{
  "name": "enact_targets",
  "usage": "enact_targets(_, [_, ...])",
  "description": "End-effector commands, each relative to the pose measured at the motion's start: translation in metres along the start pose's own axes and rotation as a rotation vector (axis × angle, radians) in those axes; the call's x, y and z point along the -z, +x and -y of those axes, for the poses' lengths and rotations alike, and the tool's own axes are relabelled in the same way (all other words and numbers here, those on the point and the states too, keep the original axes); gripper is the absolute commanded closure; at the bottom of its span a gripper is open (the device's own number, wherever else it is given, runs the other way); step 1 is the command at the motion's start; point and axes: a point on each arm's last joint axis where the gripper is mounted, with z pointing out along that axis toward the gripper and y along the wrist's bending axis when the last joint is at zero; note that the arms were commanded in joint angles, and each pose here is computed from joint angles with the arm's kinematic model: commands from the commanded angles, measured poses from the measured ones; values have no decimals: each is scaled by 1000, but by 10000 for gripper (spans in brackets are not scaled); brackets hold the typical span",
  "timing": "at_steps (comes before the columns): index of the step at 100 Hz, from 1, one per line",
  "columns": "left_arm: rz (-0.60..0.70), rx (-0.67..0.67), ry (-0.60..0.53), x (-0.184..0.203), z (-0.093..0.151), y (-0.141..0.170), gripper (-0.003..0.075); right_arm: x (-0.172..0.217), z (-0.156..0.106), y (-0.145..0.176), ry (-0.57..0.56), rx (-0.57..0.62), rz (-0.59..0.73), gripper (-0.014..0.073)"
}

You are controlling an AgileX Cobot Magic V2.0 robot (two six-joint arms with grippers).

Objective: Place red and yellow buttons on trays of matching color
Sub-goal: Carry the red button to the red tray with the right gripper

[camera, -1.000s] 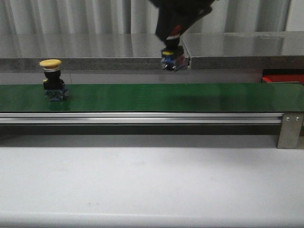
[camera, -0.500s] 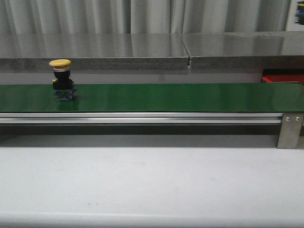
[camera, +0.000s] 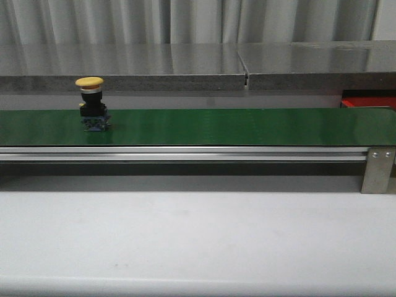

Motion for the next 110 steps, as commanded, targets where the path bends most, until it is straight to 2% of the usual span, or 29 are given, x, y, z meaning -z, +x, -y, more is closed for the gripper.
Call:
enact_targets(1, [84,15,1,4,2,-13,741,14,-5,-28,-1,17,134,392])
enact_targets(17, [84,15,1,4,2,-13,741,-19,13,-20,6,-3,108,392])
enact_targets(44, [84,15,1,4,2,-13,741,-65,35,11,-1,-55,7,388])
enact_targets(84, [84,15,1,4,2,-13,741,-87,44,30,-7,-79,-48,388])
enact_targets(110, [84,15,1,4,2,-13,741,-89,44,32,-9,-82,-55,387])
